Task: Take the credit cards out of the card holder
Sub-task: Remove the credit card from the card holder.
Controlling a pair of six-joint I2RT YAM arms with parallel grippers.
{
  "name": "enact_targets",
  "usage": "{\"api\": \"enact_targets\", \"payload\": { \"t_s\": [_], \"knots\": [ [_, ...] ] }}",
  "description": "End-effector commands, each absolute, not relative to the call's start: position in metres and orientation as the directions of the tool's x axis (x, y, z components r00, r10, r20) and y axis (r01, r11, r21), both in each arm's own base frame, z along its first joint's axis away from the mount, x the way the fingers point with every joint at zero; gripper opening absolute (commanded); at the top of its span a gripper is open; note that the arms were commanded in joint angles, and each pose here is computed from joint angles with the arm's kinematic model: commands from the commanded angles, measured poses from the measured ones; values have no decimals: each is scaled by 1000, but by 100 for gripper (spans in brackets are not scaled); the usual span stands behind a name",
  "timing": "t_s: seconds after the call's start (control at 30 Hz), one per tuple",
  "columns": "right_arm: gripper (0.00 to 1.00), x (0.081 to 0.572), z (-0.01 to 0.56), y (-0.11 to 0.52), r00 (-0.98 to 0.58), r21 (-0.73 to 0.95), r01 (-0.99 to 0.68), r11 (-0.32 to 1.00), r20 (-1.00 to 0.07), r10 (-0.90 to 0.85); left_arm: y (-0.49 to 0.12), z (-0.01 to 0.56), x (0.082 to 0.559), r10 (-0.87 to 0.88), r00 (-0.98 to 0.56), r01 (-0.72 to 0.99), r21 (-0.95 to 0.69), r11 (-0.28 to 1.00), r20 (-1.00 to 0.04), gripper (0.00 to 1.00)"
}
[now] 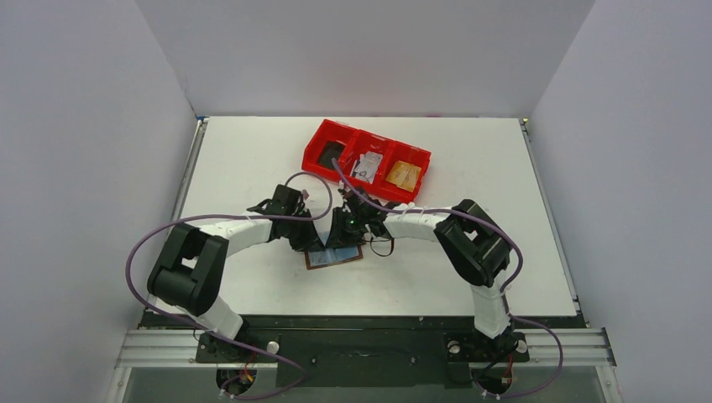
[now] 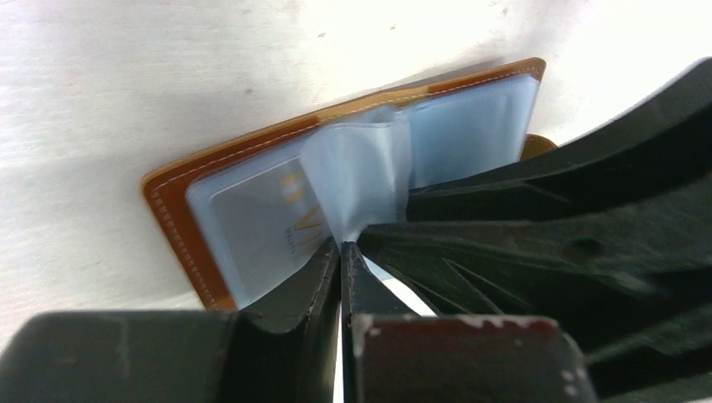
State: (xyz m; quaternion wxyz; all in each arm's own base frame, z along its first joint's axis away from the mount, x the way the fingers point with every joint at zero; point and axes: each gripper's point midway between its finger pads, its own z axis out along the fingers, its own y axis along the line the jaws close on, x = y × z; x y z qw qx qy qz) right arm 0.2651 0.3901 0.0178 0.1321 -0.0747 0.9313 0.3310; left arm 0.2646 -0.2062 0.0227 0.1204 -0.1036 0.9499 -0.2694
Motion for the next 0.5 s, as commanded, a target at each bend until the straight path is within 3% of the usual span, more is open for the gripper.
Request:
{"api": "enact_targets", "payload": {
  "t_s": [0.0, 0.13, 0.47],
  "knots": [
    [30, 256, -6, 352, -961, 459, -191, 868, -269, -70, -208, 30, 275, -267, -939, -113, -534, 838, -219, 0],
    [47, 266, 23, 354, -946, 482, -209, 851, -319, -51, -207, 36, 276, -273, -934, -113, -537, 836, -229, 0],
    [53, 286, 76, 331, -911, 489, -187, 852, -410, 35, -208, 51, 278, -273, -928, -95, -548, 831, -254, 0]
  ]
}}
